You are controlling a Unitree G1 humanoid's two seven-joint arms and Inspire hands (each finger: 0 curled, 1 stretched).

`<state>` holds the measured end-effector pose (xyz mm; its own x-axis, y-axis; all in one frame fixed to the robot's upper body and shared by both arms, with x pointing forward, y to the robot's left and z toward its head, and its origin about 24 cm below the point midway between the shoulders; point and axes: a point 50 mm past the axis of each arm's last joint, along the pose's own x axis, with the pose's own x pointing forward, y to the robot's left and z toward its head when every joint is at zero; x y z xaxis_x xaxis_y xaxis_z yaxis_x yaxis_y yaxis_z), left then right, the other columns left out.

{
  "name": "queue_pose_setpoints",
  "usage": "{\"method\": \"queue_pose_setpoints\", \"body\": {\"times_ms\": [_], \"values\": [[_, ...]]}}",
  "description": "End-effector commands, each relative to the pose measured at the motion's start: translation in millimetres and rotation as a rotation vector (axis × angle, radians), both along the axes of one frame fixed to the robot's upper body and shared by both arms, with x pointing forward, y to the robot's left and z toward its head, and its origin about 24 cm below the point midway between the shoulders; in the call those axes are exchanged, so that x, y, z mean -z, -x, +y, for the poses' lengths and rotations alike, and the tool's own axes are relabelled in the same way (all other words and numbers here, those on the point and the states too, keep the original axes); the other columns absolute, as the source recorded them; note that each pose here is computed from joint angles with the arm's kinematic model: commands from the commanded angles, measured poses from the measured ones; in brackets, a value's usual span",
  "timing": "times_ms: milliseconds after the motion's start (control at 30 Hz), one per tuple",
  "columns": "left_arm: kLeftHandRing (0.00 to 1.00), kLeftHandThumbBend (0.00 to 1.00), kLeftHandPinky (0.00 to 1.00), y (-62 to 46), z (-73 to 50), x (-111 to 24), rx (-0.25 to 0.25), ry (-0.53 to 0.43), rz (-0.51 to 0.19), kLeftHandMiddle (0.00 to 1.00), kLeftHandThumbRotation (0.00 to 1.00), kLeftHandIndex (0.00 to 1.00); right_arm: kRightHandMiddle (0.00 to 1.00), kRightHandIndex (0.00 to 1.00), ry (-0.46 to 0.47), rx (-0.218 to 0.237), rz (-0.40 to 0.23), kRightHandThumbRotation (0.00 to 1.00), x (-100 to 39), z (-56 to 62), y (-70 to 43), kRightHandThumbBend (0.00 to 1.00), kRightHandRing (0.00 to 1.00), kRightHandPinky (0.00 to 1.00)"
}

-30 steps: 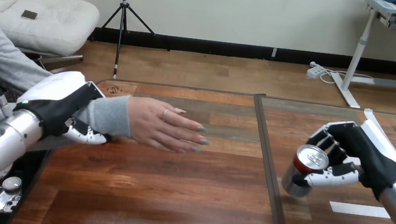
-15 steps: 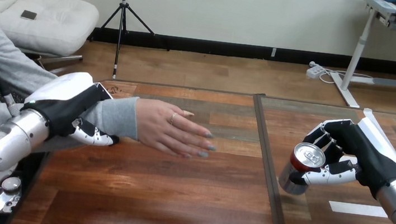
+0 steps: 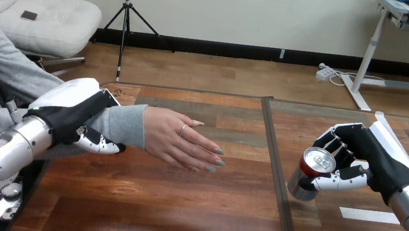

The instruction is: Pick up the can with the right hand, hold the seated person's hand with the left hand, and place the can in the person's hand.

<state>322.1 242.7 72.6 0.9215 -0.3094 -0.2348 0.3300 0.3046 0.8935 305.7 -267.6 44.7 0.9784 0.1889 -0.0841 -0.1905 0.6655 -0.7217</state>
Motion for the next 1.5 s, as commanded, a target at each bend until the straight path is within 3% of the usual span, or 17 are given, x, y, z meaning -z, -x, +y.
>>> {"method": "queue_pose_setpoints", "body": {"times_ms": [0,367,700,1467], "values": [[0.19,0.29,0.14,-14.0,-14.8,-38.1,0.039,0.092,-0.173,0.25,0.0,0.27,0.4,0.43,-0.02,-0.037,-0.18,0.0,-43.8,15.8,-26.1,0.75,0.36,0.33],[0.18,0.3,0.13,-13.9,-20.9,-36.6,0.052,0.104,-0.174,0.25,0.0,0.28,0.4,0.44,-0.022,-0.037,-0.199,0.0,-47.5,25.2,-31.5,0.76,0.36,0.32],[0.17,0.31,0.12,-14.8,-26.9,-34.6,0.073,0.116,-0.152,0.24,0.0,0.28,0.39,0.44,-0.054,-0.067,-0.241,0.0,-53.2,36.9,-35.5,0.76,0.35,0.31],[0.15,0.3,0.1,-15.7,-40.8,-28.8,0.086,0.151,-0.141,0.22,0.0,0.27,0.4,0.44,-0.068,-0.113,-0.272,0.0,-62.0,59.8,-44.6,0.74,0.35,0.32]]}}
